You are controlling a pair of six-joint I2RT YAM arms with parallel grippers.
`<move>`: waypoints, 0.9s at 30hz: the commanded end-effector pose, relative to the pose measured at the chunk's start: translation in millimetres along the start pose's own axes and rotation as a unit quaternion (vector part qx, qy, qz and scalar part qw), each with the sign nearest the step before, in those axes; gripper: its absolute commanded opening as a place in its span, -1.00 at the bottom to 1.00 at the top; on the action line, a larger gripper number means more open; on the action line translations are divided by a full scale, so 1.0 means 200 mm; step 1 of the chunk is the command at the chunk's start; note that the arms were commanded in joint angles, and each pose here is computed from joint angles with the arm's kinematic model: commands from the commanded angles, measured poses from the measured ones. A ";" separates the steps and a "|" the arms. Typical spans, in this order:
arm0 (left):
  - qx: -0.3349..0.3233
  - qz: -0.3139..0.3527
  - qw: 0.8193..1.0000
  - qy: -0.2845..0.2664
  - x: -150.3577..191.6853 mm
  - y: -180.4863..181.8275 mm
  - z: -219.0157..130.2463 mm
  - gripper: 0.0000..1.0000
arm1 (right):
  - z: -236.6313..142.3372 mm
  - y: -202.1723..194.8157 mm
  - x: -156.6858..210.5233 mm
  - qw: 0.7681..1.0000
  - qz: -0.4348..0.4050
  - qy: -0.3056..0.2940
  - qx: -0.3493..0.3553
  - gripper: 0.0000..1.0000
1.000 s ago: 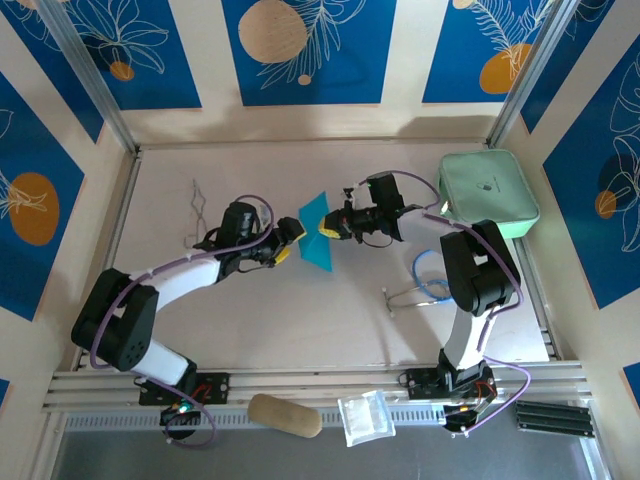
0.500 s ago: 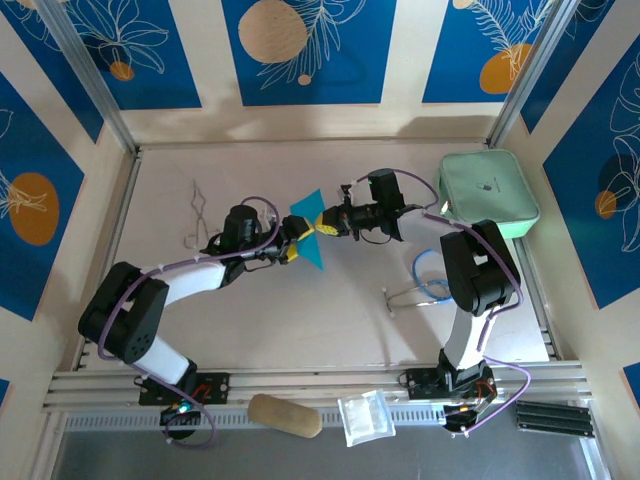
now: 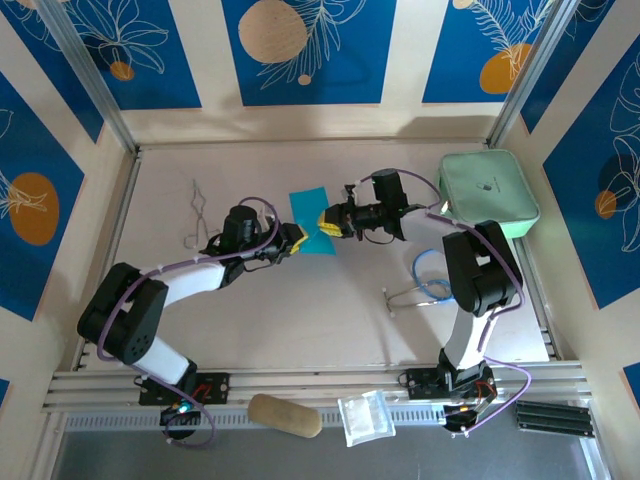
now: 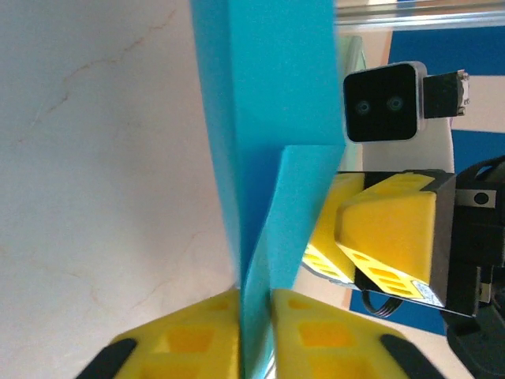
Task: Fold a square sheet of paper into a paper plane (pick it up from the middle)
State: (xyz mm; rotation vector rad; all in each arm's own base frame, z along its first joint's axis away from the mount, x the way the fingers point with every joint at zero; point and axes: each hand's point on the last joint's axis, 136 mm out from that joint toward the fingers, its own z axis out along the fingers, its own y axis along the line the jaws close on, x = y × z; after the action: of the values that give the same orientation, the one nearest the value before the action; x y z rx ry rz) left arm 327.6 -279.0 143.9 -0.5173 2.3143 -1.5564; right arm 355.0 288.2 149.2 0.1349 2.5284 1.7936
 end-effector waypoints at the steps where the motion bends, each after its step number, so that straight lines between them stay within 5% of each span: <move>1: -0.006 0.009 1.000 -0.009 -0.02 -0.02 -0.03 -0.80 | -0.08 0.00 0.01 0.999 -0.005 -0.020 0.026 -0.38; 7: -0.105 0.057 0.993 -0.011 -0.03 0.07 -0.11 -0.92 | -0.27 -0.11 -0.09 0.987 -0.028 -0.095 0.125 0.00; 12: -0.293 0.152 0.944 -0.018 -0.10 0.17 -0.32 -0.91 | -0.45 -0.11 -0.17 0.959 -0.093 -0.169 0.207 0.28; 15: -0.402 0.214 0.890 -0.020 -0.15 0.17 -0.44 -0.90 | -0.50 -0.10 -0.19 0.947 -0.114 -0.191 0.233 0.34; 21: -0.597 0.310 0.739 -0.035 -0.27 0.13 -0.61 -0.90 | -0.56 -0.13 -0.22 0.938 -0.112 -0.209 0.251 0.34; 27: -0.664 0.352 0.659 -0.034 -0.29 0.12 -0.51 -0.91 | -0.65 -0.14 -0.24 0.933 -0.097 -0.238 0.251 0.34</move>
State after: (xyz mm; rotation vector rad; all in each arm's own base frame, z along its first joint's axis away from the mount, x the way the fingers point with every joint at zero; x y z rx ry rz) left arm 338.4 -183.4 155.4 0.0089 2.6929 0.2833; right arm 390.0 167.7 153.5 0.2490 2.4975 0.9141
